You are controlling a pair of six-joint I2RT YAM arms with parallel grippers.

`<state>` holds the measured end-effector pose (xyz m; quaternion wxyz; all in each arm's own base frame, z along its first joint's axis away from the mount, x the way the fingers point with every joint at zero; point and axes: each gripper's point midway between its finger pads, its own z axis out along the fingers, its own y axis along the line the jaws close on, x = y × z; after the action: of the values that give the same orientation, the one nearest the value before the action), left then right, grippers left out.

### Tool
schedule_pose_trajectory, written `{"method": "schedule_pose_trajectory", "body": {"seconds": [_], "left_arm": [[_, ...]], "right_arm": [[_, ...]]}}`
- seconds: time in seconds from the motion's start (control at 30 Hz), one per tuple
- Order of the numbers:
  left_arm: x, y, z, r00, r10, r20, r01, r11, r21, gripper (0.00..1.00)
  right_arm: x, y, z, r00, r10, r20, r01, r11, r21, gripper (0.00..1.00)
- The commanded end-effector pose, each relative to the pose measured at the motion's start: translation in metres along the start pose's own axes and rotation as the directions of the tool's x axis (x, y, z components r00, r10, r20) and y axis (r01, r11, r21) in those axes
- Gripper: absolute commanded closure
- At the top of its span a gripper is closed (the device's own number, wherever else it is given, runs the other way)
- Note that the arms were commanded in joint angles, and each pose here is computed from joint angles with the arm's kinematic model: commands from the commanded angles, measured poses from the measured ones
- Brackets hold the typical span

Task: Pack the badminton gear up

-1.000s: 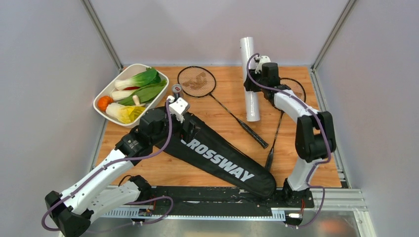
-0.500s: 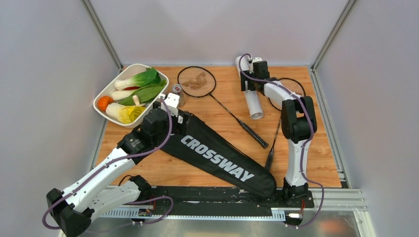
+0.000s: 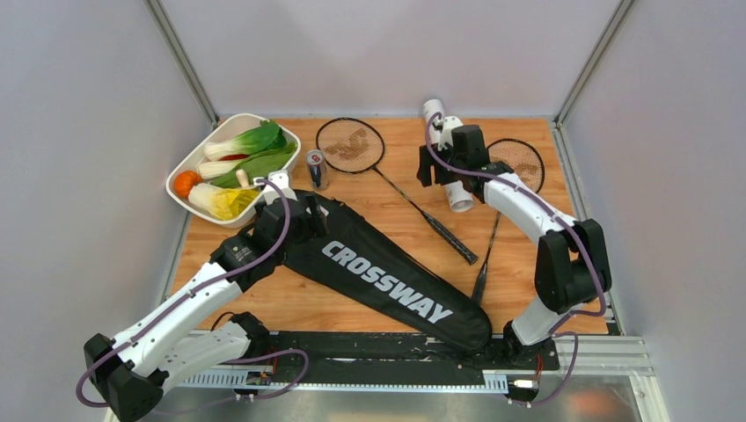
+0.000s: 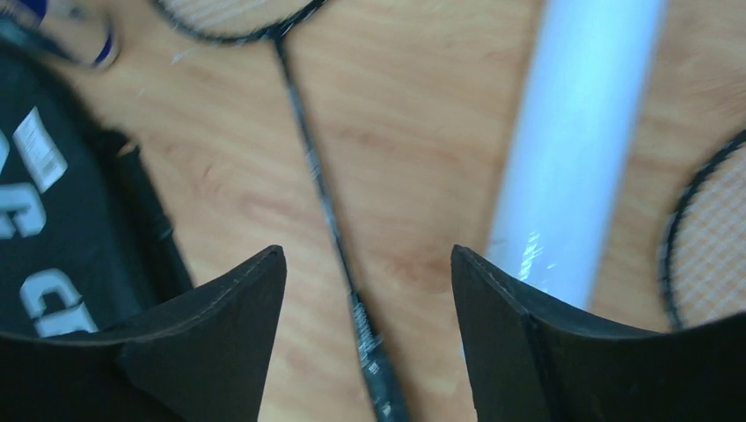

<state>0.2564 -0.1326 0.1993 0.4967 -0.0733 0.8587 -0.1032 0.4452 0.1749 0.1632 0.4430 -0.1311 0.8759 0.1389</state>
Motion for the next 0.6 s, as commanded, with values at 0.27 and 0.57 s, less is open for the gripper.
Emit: {"method": "schedule_pose_trajectory", "body": {"seconds": [0.27, 0.57], "left_arm": [[0.050, 0.022, 0.003, 0.940, -0.326, -0.100, 0.303, 0.933, -0.192, 0.20], [0.066, 0.012, 0.011, 0.927, -0.348, -0.141, 0.328, 0.934, -0.144, 0.17]], "right_arm": [[0.126, 0.109, -0.031, 0.962, -0.094, -0.255, -0.028, 0.899, -0.437, 0.40], [0.178, 0.145, -0.035, 0.918, -0.161, -0.362, -0.074, 0.828, -0.556, 0.38]]}}
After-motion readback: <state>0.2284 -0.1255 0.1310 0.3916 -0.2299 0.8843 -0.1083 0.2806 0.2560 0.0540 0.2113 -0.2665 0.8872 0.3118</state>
